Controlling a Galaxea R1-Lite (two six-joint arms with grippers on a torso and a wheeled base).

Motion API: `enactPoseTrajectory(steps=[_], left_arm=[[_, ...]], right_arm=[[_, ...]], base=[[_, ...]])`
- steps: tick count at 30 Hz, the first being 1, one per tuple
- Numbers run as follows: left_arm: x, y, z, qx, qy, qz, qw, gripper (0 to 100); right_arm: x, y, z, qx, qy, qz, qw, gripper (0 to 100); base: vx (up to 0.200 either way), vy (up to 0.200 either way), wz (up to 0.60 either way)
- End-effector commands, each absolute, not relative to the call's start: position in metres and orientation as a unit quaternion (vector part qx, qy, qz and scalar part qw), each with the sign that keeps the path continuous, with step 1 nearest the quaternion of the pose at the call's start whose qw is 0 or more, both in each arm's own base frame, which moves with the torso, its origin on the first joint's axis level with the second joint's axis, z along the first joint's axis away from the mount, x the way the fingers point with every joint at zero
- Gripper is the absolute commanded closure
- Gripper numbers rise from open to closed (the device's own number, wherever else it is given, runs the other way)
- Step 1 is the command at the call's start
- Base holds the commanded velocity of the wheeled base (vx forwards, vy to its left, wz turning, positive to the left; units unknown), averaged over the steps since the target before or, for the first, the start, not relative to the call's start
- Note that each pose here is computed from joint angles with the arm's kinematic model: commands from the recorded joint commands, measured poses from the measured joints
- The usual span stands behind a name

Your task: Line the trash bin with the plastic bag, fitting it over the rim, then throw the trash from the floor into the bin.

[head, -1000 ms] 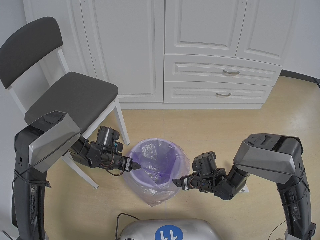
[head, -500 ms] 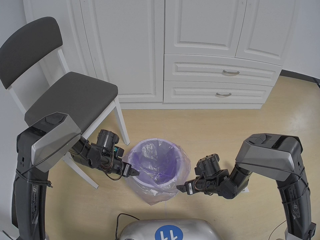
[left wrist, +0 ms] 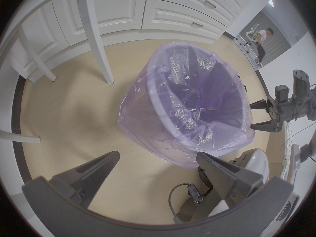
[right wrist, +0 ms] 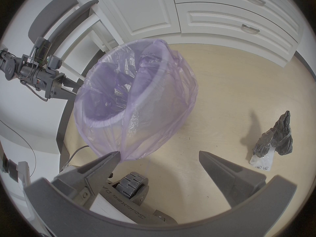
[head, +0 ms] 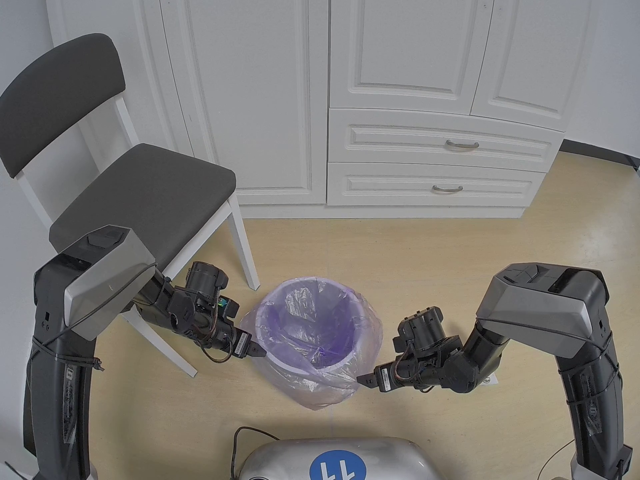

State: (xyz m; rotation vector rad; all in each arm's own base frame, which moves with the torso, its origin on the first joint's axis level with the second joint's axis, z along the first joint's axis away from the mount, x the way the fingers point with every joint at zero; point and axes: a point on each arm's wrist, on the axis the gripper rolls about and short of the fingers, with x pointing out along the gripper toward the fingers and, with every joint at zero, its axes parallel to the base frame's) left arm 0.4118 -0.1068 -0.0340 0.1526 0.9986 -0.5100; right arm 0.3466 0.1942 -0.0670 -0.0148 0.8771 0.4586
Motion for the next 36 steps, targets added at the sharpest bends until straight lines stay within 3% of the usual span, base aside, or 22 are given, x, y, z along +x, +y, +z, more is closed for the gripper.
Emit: enactPoseTrajectory(steps=[1,9,21,36], left_arm=[[0.413,-0.105,-0.036,0.074,0.475,-0.241,0.843,0],[0.42,-0.093,-0.041,0.087,0.484,-0.238,0.838,0],[0.42,-0.088,-0.053,0.11,0.495,-0.245,0.827,0],[0.403,-0.084,0.002,0.089,0.454,-0.277,0.842,0]], right_arm=[[0.345,0.195,-0.066,-0.007,0.42,0.222,0.88,0],[0.327,0.193,-0.052,-0.039,0.406,0.244,0.88,0],[0.339,0.182,-0.03,-0.016,0.358,0.235,0.903,0],[0.374,0.201,-0.057,0.068,0.347,0.212,0.911,0]], base=[[0.0,0.0,0.0],[0.0,0.0,0.0],[0.0,0.0,0.0],[0.0,0.0,0.0]])
